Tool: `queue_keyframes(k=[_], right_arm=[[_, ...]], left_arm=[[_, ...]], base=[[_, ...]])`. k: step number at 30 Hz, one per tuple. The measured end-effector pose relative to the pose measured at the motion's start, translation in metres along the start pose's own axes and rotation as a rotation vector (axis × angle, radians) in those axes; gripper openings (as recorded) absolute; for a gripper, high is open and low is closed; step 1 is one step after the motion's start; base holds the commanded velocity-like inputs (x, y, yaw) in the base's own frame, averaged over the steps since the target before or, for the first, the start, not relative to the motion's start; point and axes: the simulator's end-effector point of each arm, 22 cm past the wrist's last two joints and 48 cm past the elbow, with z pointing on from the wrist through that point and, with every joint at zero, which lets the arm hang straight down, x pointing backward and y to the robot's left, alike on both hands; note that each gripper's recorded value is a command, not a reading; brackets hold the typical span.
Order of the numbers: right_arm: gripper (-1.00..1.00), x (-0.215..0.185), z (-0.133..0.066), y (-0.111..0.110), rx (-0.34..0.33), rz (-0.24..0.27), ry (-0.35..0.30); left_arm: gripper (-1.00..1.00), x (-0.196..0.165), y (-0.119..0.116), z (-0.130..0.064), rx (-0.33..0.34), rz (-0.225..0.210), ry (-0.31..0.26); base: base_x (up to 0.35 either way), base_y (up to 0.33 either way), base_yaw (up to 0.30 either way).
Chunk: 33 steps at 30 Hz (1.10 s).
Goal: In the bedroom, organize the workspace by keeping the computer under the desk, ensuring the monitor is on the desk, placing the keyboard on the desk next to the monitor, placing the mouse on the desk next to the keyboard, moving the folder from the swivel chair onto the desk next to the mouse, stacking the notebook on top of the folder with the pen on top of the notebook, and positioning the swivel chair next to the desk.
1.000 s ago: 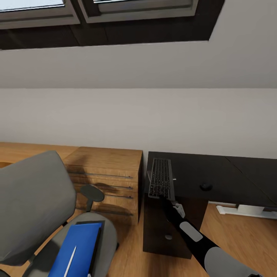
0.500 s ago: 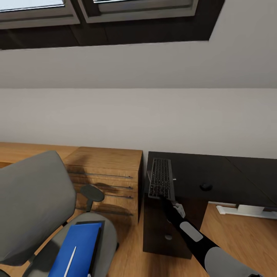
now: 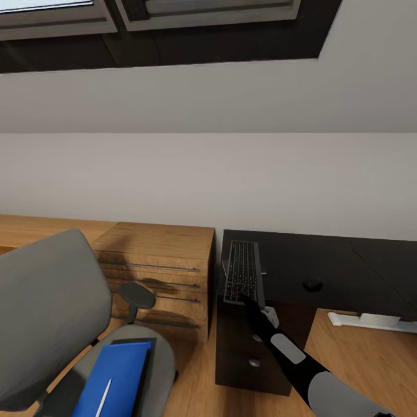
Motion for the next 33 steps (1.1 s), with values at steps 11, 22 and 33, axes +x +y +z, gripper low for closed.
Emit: queue_keyframes(k=[11,22,33], right_arm=[[1.00,-0.0002,0.0000,-0.0003,0.001,-0.001,0.000],[1.00,-0.0010,-0.0003,-0.0006,0.001,-0.001,-0.001],[1.00,-0.0012,-0.0002,-0.0008,0.001,-0.002,-0.001]], left_arm=[[1.00,-0.0001,0.0000,0.0000,0.000,0.000,-0.001],[1.00,-0.0003,0.0004,0.0000,-0.001,0.000,-0.001],[1.00,0.0005,-0.0007,-0.0001,0.001,0.000,0.001]], base=[[0.005,0.000,0.000],[0.045,0.000,0.000],[0.029,0.000,0.000]])
